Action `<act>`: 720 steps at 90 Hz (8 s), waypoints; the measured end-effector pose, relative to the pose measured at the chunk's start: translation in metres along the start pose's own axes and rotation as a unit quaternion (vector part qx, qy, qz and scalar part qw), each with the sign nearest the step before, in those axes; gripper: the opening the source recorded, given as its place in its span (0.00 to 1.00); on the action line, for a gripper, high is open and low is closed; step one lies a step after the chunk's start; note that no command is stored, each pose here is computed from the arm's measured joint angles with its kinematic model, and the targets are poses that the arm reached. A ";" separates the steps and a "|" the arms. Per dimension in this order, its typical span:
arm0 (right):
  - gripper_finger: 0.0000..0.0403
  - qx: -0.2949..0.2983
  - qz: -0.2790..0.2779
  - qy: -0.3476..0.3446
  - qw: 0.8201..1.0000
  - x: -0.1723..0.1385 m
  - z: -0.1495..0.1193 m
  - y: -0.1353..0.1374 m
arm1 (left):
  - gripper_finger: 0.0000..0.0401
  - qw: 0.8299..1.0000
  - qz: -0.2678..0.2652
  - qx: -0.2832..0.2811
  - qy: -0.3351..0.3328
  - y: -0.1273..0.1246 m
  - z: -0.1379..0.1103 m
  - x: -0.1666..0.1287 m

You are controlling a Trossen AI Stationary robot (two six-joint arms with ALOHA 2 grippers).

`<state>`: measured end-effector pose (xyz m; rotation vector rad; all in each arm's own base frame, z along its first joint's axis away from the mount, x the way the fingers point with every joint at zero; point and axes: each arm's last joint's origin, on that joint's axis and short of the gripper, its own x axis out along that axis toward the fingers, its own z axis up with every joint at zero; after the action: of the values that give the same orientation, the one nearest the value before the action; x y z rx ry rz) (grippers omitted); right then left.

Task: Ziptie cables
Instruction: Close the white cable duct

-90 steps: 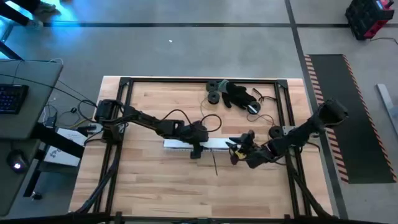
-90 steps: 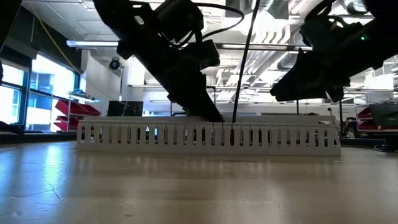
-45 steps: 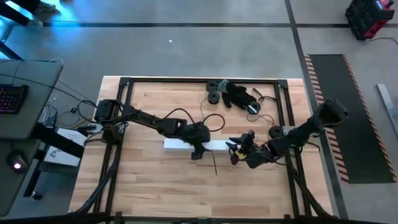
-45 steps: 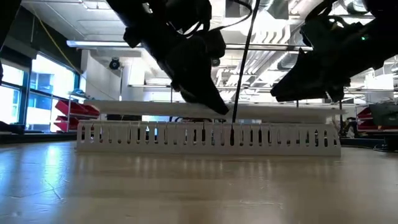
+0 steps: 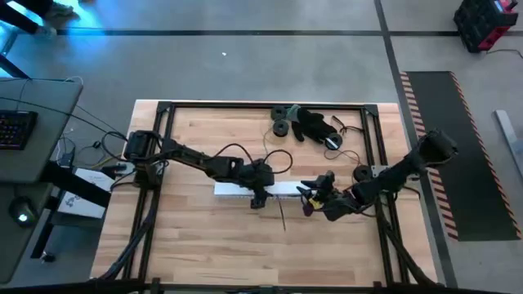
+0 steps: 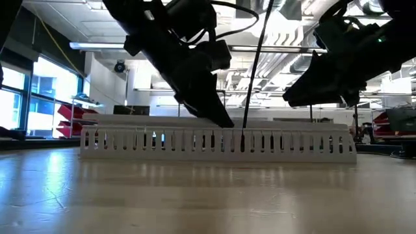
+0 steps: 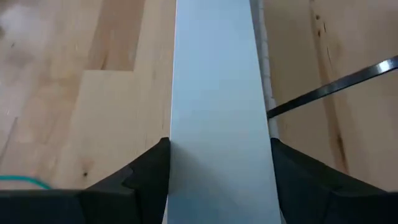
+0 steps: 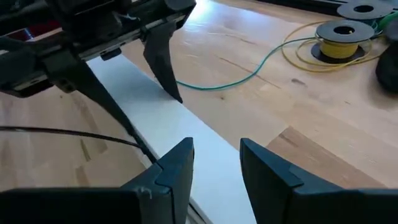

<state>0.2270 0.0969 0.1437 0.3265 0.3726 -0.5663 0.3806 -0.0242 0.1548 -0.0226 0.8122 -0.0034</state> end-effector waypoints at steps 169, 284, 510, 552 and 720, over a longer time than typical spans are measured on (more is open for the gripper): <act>0.29 -0.124 -0.019 0.063 0.990 0.006 -0.014 -0.010 | 0.53 0.999 -0.004 0.037 -0.002 -0.008 0.000 0.000; 0.29 -0.149 -0.018 0.106 0.983 0.013 -0.029 -0.012 | 0.53 1.000 -0.005 0.018 0.013 -0.008 -0.003 0.000; 0.67 -0.312 0.142 0.350 0.872 0.077 0.046 0.004 | 0.53 1.000 -0.005 0.020 0.018 -0.010 -0.004 0.000; 0.55 -0.296 0.147 0.351 0.876 0.077 0.045 0.006 | 0.53 1.000 -0.006 0.020 0.018 -0.010 -0.004 0.000; 0.85 -0.292 0.125 0.349 0.882 0.069 0.051 0.004 | 0.53 1.000 -0.002 0.019 0.024 -0.009 -0.005 0.000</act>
<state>0.2960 0.0482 0.1598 -0.0239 1.1536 -0.0393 0.3768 -0.0337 0.1514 0.0113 0.8596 -0.0237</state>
